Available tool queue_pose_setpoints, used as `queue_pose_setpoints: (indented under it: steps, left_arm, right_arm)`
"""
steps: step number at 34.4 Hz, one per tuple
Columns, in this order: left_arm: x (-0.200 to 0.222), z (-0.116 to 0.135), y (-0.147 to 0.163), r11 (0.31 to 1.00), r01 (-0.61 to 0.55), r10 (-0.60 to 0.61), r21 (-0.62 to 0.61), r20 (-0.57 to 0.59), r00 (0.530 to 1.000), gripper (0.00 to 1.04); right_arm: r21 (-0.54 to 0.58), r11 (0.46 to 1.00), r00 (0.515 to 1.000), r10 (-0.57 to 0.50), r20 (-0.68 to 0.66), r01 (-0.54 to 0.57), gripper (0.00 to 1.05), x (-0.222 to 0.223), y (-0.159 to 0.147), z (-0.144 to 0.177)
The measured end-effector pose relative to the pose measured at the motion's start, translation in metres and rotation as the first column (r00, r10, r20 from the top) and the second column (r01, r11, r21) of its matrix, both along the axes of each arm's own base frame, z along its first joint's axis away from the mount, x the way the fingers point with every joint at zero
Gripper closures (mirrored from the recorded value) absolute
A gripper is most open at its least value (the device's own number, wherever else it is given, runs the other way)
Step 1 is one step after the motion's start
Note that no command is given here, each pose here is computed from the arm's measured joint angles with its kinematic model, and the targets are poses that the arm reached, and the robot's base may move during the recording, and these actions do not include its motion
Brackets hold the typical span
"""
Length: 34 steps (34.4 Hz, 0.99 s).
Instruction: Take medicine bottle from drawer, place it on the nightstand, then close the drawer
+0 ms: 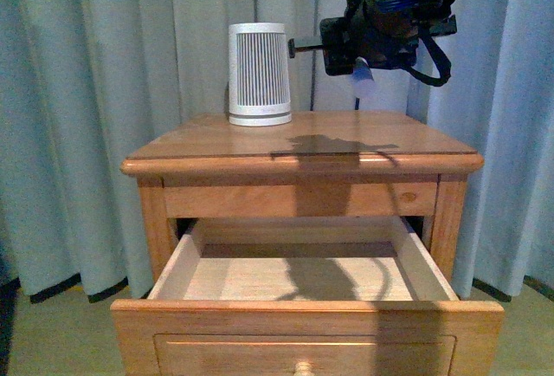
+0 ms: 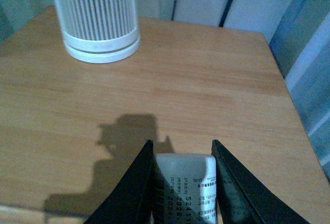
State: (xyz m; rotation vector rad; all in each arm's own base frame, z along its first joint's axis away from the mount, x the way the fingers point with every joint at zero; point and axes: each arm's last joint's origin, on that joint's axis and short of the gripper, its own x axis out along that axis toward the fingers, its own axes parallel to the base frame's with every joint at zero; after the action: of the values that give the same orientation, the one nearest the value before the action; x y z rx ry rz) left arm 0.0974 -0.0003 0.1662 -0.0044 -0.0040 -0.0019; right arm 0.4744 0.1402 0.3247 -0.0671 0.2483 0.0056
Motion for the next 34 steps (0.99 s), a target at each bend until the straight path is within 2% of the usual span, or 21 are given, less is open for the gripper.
queue_pose_setpoints:
  steps: [5, 12, 17, 29, 34]
  left_arm:
    - [0.000, 0.000, 0.000, 1.000, 0.000, 0.000, 0.000, 0.000, 1.000, 0.07]
    - [0.000, 0.000, 0.000, 1.000, 0.000, 0.000, 0.000, 0.000, 1.000, 0.07]
    - [0.000, 0.000, 0.000, 1.000, 0.000, 0.000, 0.000, 0.000, 1.000, 0.07]
    - [0.000, 0.000, 0.000, 1.000, 0.000, 0.000, 0.000, 0.000, 1.000, 0.07]
    - [0.000, 0.000, 0.000, 1.000, 0.000, 0.000, 0.000, 0.000, 1.000, 0.07]
  right_arm:
    - [0.026, 0.998, 0.997, -0.050, -0.052, 0.051, 0.76, 0.034, -0.009, -0.015]
    - [0.061, 0.991, 0.988, -0.108, -0.113, 0.115, 0.76, 0.076, -0.010, -0.056]
    - [0.077, 0.990, 0.990, -0.109, -0.094, 0.117, 0.76, 0.079, -0.004, -0.055]
    - [0.070, 0.989, 0.987, -0.122, -0.102, 0.130, 0.26, 0.082, -0.005, -0.076]
    - [0.075, 0.988, 0.988, -0.124, -0.089, 0.131, 0.06, 0.080, -0.007, -0.073]
